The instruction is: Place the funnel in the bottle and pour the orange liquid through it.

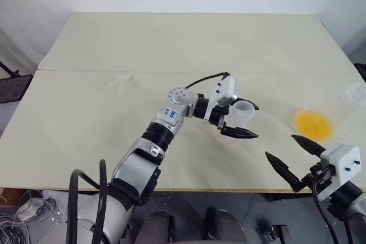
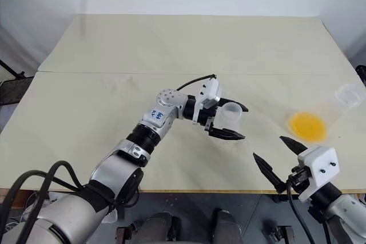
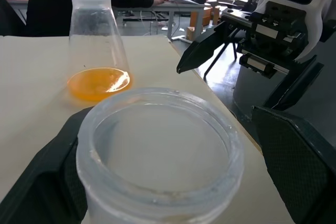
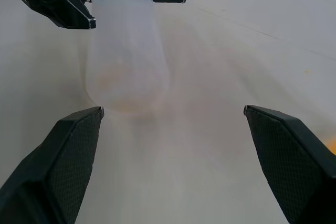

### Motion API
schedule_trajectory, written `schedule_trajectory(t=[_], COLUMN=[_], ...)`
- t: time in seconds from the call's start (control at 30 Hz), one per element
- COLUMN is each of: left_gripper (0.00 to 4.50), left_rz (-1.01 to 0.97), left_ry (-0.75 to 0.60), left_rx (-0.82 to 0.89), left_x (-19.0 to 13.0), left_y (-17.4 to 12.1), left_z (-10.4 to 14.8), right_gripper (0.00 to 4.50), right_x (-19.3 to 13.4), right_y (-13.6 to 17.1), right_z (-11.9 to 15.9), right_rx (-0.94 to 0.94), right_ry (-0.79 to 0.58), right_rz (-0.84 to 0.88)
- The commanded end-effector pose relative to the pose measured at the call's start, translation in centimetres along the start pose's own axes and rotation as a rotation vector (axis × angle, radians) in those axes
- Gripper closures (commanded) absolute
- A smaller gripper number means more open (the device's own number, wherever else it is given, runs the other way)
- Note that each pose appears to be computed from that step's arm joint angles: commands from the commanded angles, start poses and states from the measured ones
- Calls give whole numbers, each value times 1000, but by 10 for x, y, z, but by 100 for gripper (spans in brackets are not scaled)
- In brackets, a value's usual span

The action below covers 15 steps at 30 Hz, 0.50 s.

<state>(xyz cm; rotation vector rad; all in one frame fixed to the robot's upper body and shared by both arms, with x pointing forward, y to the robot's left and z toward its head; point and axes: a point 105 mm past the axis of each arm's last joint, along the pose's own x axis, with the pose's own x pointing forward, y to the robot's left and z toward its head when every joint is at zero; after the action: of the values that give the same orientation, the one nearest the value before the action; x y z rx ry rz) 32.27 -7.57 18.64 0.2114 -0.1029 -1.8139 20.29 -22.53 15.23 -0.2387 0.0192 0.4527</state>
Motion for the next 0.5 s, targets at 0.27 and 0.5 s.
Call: schedule_trajectory(t=[0.27,0.5], left_gripper=[2,2], left_rz=[60,94], left_ry=[-19,49], left_rx=[39,33], left_x=[-19,-45], left_y=[10,17], left_z=[18,18], right_gripper=[0,0], right_x=[-5,-5], right_y=[-4,-7], right_z=[13,14], right_rx=[-54,-66], right_ry=[-27,-23], right_rz=[0,13])
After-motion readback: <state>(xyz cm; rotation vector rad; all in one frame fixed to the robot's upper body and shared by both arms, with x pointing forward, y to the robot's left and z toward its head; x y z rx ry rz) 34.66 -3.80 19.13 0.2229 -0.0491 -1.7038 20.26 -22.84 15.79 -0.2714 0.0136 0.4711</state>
